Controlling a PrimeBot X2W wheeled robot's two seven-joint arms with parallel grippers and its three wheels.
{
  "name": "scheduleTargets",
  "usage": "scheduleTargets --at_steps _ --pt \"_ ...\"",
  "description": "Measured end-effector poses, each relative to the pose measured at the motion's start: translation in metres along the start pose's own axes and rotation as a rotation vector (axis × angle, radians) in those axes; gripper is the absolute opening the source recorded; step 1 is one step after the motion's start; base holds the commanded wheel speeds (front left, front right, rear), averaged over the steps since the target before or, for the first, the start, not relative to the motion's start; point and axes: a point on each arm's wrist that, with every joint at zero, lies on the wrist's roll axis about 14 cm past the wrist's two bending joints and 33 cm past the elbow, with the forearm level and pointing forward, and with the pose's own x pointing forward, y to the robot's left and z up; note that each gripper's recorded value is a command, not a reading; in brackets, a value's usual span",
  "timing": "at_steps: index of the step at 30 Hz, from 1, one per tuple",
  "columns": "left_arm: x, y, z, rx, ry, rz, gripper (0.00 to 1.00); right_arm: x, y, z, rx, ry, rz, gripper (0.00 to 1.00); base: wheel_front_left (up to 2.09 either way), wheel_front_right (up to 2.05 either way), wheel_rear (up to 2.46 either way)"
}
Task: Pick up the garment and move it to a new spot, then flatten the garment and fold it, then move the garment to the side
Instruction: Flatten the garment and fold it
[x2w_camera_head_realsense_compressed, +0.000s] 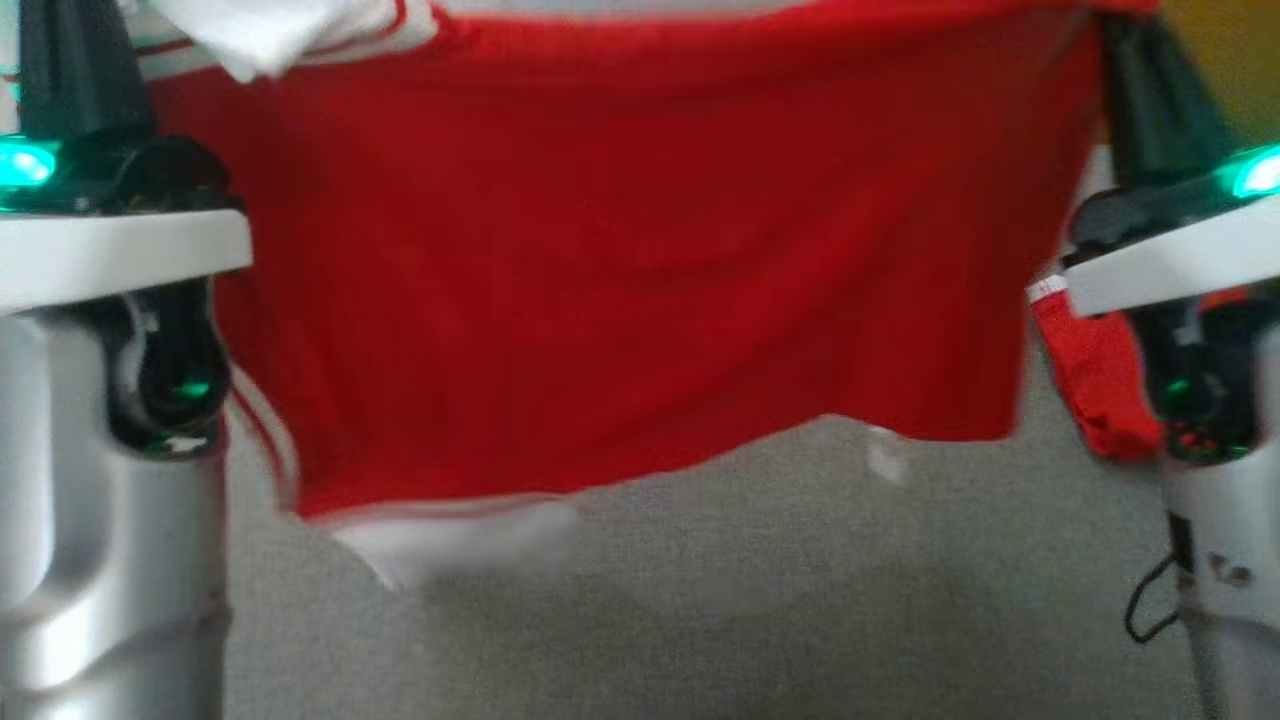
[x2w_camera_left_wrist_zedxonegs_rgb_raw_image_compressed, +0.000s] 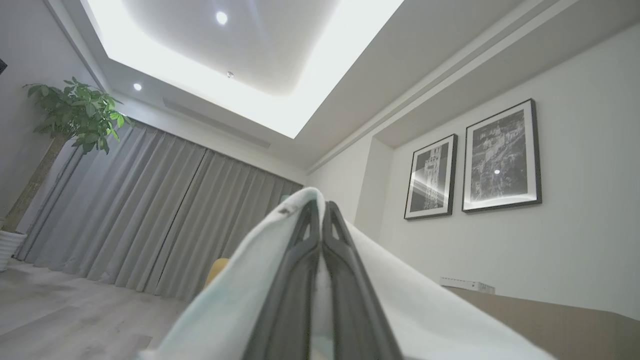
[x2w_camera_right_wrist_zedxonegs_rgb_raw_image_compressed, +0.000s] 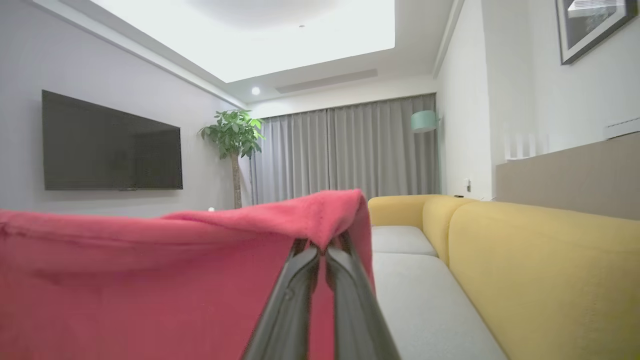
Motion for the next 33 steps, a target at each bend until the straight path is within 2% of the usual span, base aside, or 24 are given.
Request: scheduleTargets --at_steps 2,5,9,13,16,20,24,26,30,33 --pt "0.0 0.001 0.0 0.014 0.04 0.016 0.0 -0.003 -0.005 0.018 -0.01 -0.034 -0.013 0.0 0.0 0.0 0.0" --pt "-0.011 0.014 -0.001 -0.064 0.107 0.088 0.0 -0.014 -0.01 0.035 -0.021 -0.048 -0.035 0.0 0.0 0.0 0.0" --pt "-0.024 0.025 -0.023 -0.07 0.229 0.11 0.0 -0.021 -0.018 0.014 -0.029 0.033 -0.064 0.0 0.0 0.0 0.0" --pt "-0.019 0.043 -0.057 -0.055 0.333 0.125 0.0 -0.009 -0.028 -0.016 -0.022 0.112 -0.079 0.0 0.0 0.0 0.0" --pt "0.002 0.057 -0.088 -0.065 0.383 0.128 0.0 0.018 -0.042 -0.038 -0.031 0.161 -0.083 0.0 0.0 0.0 0.0" --pt "0.05 0.083 -0.125 -0.052 0.403 0.124 0.0 0.079 -0.063 -0.061 -0.131 0.202 -0.055 0.0 0.0 0.0 0.0" --pt "0.105 0.122 -0.136 0.042 0.32 0.152 0.0 0.146 -0.081 -0.078 -0.201 0.186 -0.053 0.0 0.0 0.0 0.0" --pt "0.126 0.14 -0.14 0.078 0.276 0.179 0.0 0.172 -0.084 -0.085 -0.31 0.171 -0.03 0.0 0.0 0.0 0.0" --pt "0.155 0.152 -0.143 0.136 0.202 0.156 0.0 0.205 -0.093 -0.1 -0.323 0.119 -0.036 0.0 0.0 0.0 0.0" --pt "0.157 0.158 -0.148 0.146 0.187 0.156 0.0 0.208 -0.096 -0.121 -0.343 0.121 -0.035 0.0 0.0 0.0 0.0"
